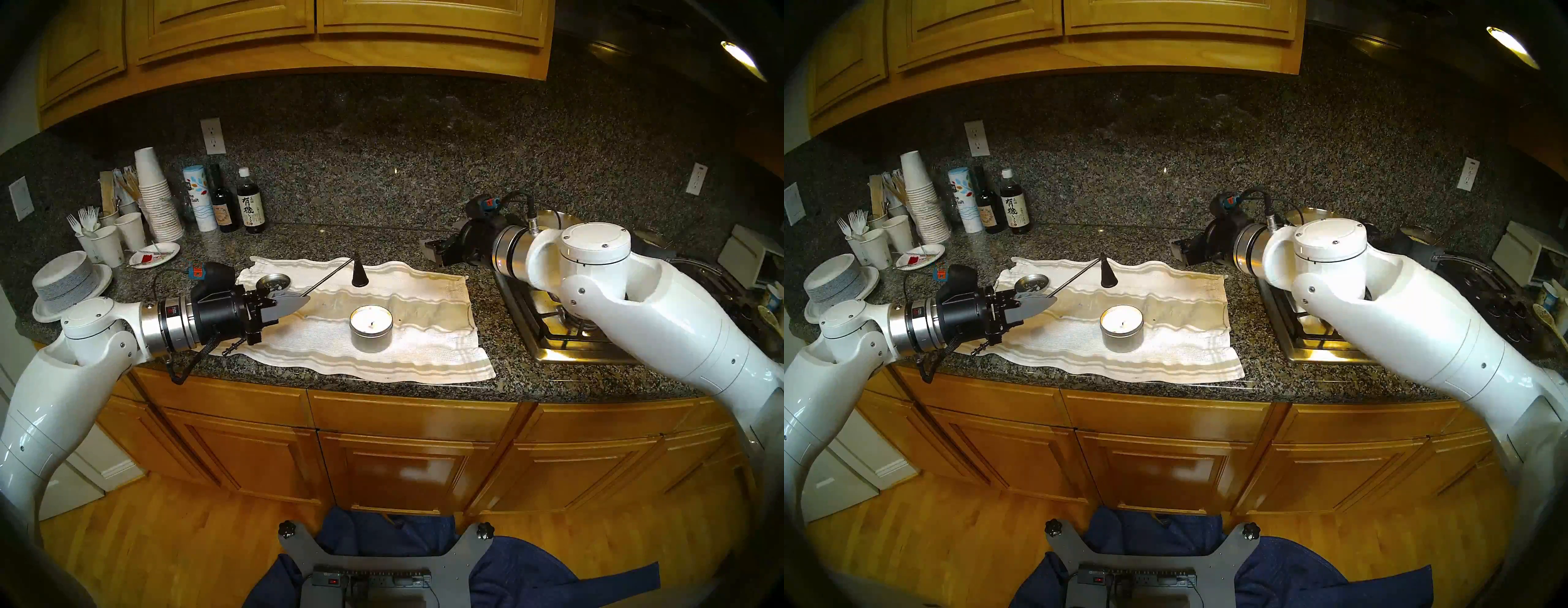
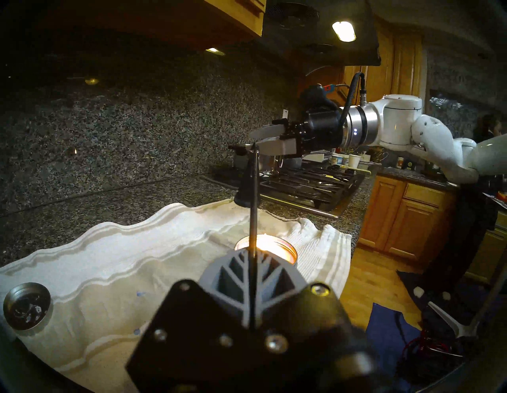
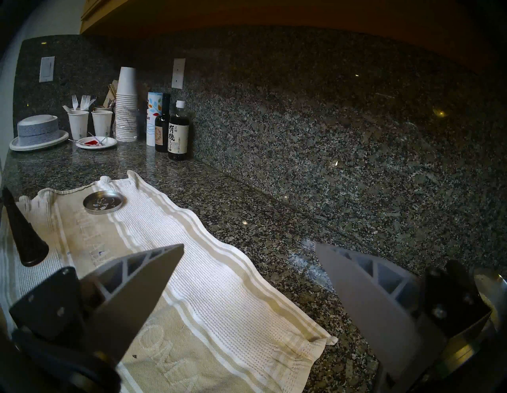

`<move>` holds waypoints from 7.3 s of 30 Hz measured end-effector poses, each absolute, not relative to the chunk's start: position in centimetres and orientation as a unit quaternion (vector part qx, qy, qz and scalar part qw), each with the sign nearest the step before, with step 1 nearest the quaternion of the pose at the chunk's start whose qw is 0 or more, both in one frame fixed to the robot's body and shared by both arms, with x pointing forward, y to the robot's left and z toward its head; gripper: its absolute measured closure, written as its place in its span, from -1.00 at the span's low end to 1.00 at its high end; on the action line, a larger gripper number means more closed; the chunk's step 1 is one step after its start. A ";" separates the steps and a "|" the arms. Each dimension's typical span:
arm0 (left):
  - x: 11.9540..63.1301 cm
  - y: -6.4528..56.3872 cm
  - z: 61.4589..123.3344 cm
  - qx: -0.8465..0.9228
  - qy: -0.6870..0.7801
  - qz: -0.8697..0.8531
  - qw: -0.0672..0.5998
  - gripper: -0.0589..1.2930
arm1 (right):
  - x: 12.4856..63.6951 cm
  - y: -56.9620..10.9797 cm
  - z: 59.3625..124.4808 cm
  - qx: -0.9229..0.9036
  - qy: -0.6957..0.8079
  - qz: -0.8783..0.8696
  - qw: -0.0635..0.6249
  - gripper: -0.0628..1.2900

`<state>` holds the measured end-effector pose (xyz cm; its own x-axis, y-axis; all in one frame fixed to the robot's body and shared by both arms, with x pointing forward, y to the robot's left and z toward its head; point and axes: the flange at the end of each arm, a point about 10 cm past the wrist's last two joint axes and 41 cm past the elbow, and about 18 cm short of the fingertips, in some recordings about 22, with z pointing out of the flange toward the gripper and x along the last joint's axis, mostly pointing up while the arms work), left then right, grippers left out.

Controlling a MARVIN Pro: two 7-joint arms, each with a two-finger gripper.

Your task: Put out candle flame

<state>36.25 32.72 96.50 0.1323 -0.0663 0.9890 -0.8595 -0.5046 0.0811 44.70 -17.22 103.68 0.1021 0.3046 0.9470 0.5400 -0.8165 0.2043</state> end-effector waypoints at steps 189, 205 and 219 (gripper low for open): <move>41.1 39.6 94.7 0.754 -0.214 0.600 0.160 0.94 | 44.7 -17.2 103.7 -0.736 -0.287 -0.605 0.097 -0.94; 40.9 40.7 93.4 0.773 -0.189 0.591 0.132 0.94 | 44.7 -17.2 103.7 -0.736 -0.286 -0.605 0.097 -0.94; 40.9 41.4 92.3 0.792 -0.166 0.576 0.119 0.94 | 44.7 -17.2 103.7 -0.736 -0.286 -0.605 0.097 -0.94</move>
<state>40.86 41.40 92.28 0.2821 -0.1252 0.9512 -0.3998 -0.9166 -0.0021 44.70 -17.23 103.65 0.1033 0.3042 0.9470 0.5394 -0.8170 0.2037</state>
